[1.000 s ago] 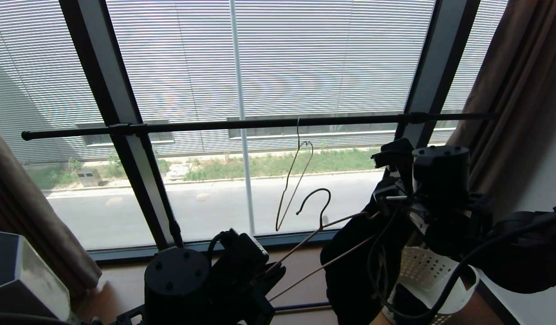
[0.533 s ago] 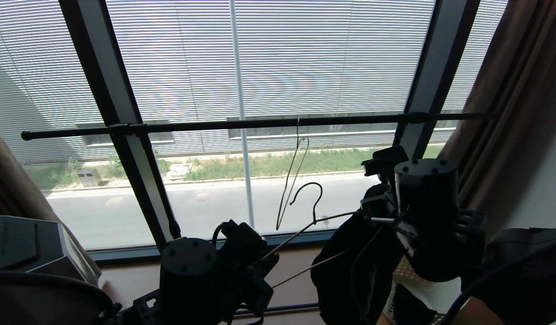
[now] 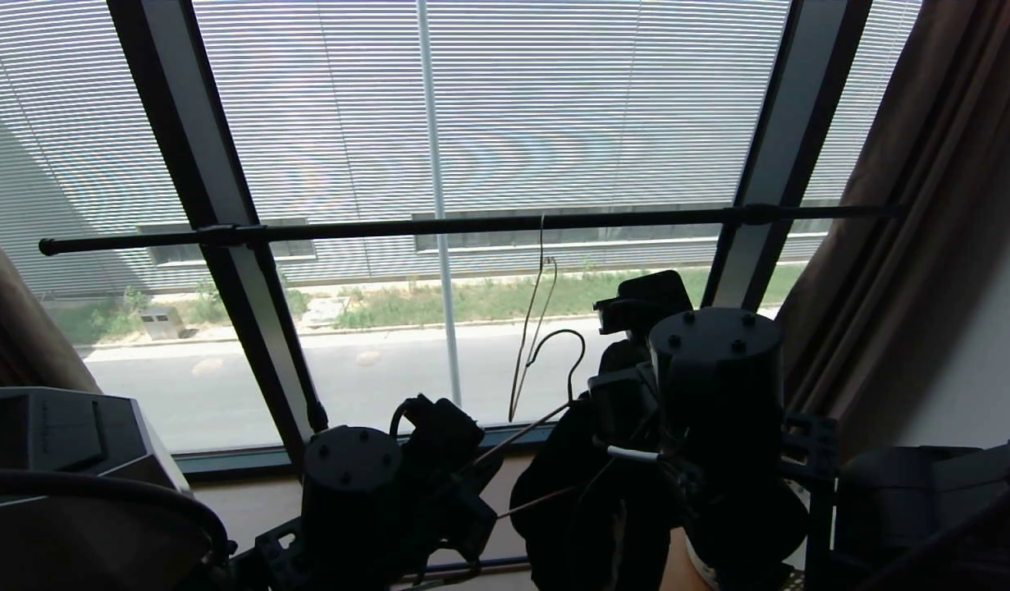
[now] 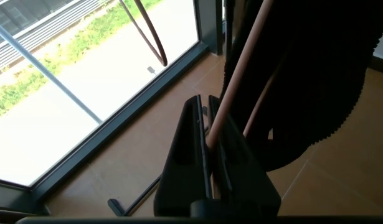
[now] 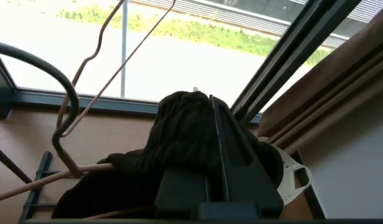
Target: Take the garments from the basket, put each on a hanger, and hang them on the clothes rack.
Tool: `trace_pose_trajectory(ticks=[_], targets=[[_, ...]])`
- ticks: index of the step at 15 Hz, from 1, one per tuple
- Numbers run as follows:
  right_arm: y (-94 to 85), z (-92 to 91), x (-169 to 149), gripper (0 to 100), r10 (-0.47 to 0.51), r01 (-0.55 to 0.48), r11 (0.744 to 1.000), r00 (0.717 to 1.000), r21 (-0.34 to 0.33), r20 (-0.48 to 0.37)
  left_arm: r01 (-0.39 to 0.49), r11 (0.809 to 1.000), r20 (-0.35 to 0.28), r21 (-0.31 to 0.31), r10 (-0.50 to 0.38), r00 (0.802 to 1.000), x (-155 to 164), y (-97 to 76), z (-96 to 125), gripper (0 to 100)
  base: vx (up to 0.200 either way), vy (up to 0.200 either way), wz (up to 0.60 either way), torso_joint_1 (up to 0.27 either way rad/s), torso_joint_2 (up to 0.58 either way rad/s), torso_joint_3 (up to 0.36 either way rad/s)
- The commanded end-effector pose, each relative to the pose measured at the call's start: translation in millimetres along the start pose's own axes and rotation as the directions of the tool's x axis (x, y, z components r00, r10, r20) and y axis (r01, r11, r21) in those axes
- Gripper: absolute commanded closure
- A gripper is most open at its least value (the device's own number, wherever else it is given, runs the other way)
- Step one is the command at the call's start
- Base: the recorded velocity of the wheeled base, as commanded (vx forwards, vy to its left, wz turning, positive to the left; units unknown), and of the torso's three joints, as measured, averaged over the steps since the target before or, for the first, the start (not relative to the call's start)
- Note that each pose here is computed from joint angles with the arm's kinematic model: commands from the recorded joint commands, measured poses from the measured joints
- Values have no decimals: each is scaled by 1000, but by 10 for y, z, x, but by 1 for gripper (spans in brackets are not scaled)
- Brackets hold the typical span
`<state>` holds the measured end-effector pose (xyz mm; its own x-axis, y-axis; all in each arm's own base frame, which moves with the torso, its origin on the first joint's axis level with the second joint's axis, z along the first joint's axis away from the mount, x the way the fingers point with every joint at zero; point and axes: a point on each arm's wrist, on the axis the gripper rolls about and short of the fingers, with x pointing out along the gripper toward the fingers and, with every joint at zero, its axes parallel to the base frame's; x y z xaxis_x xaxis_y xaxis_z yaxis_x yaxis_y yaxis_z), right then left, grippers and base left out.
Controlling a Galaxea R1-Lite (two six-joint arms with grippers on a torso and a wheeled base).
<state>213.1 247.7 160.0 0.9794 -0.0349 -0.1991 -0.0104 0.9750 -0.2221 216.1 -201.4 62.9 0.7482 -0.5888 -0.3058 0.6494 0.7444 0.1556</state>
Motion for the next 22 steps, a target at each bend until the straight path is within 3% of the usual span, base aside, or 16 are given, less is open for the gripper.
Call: trace_pose_trajectory(ticks=[1,4,7,8,12,18,22], targets=[[164,10,-41,100,37,-37,999,999,-1,11,0,1000,-3,0,0,1000,21,-2,-10,100,0,0,0,0,0,0],[152,25,-61,100,33,-33,999,999,28,14,0,1000,-9,-3,0,1000,9,-3,-25,100,0,0,0,0,0,0],[-39,96,-42,100,-64,62,995,998,75,24,-17,1000,14,2,17,1000,-22,-17,-17,100,0,0,0,0,0,0],[-75,122,-64,0,-68,66,995,997,81,28,-24,1000,30,0,24,999,-18,-15,-5,100,0,0,0,0,0,0],[-259,167,-30,0,-109,106,989,994,105,27,-37,999,45,-5,37,998,-38,-13,10,100,0,0,0,0,0,0],[-2,55,169,0,-109,109,992,994,67,4,-31,1000,85,-3,31,996,-65,-84,76,100,0,0,0,0,0,0],[15,19,197,0,-112,113,992,994,52,-6,-48,999,91,-9,48,995,-68,-38,74,100,0,0,0,0,0,0]])
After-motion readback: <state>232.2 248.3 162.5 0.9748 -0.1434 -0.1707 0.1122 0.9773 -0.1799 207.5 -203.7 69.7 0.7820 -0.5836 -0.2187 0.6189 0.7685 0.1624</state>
